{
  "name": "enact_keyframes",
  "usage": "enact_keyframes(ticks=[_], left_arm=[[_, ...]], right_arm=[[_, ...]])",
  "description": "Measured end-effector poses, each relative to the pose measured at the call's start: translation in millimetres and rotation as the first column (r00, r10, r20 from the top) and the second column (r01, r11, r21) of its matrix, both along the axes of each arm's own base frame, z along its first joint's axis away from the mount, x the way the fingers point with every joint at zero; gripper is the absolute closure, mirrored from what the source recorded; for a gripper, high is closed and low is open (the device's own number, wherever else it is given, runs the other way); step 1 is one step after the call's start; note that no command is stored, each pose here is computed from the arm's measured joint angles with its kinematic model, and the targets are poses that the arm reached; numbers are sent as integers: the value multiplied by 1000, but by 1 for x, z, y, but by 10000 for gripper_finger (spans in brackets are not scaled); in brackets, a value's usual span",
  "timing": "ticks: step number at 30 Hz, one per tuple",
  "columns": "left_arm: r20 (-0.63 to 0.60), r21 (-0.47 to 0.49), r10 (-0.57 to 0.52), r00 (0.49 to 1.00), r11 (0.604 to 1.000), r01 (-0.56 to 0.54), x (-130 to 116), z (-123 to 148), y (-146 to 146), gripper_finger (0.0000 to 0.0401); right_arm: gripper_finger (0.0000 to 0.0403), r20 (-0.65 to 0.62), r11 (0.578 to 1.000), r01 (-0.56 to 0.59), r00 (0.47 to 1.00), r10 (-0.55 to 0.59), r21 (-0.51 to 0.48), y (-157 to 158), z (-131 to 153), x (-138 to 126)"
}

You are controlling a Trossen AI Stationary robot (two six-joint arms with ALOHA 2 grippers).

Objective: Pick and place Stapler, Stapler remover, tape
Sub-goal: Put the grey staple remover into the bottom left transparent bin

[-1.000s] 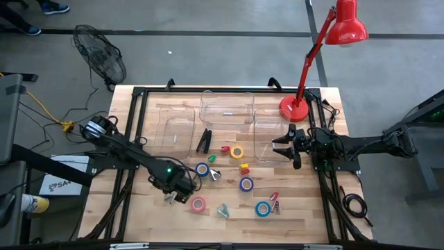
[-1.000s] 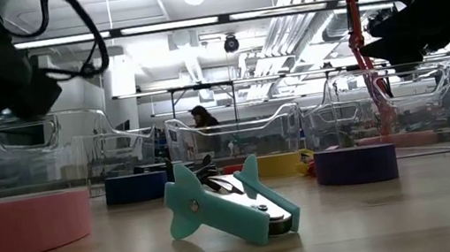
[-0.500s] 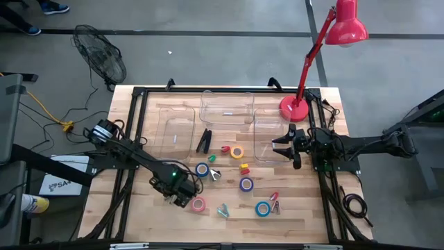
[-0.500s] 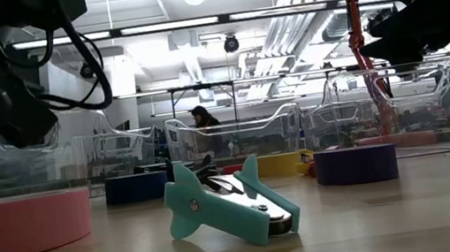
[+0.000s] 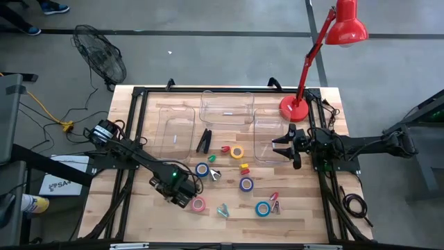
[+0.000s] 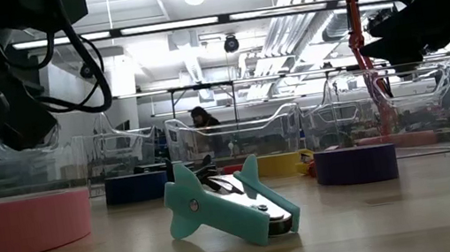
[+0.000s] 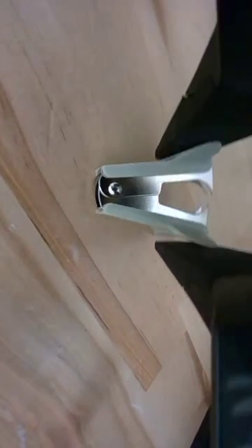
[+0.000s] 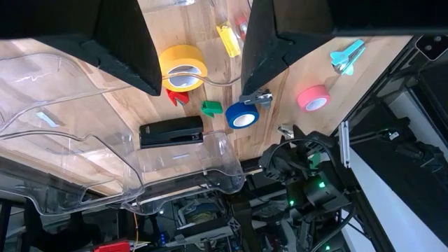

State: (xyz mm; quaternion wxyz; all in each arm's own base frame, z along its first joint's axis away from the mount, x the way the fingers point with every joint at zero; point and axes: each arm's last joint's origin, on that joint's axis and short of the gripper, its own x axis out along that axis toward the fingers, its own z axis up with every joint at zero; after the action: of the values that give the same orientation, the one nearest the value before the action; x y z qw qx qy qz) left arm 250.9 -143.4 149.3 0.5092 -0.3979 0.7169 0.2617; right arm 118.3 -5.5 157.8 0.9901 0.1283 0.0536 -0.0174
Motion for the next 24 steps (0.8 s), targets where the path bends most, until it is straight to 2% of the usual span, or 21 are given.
enact_keyframes(ticks=[5, 10, 15, 17, 20, 24], left_arm=[[4, -2, -2, 1000, 1000, 2, 0, 0, 0, 302], [45, -19, -7, 999, 1000, 8, -1, 11, 1, 303], [162, -16, 46, 986, 999, -44, -9, 46, 7, 303], [211, 14, 81, 974, 996, -86, -14, 67, 12, 303], [260, 109, 132, 957, 980, -165, -28, 97, 23, 303], [319, 268, 202, 926, 918, -293, -44, 135, 45, 303]], right_arm=[[214, 0, 1000, 0, 1000, 0, 0, 0, 0, 0], [214, 0, 1000, 0, 1000, 0, 0, 0, 0, 0], [214, 0, 1000, 0, 1000, 0, 0, 0, 0, 0], [214, 0, 1000, 0, 1000, 0, 0, 0, 0, 0], [214, 0, 1000, 0, 1000, 0, 0, 0, 0, 0], [214, 0, 1000, 0, 1000, 0, 0, 0, 0, 0]])
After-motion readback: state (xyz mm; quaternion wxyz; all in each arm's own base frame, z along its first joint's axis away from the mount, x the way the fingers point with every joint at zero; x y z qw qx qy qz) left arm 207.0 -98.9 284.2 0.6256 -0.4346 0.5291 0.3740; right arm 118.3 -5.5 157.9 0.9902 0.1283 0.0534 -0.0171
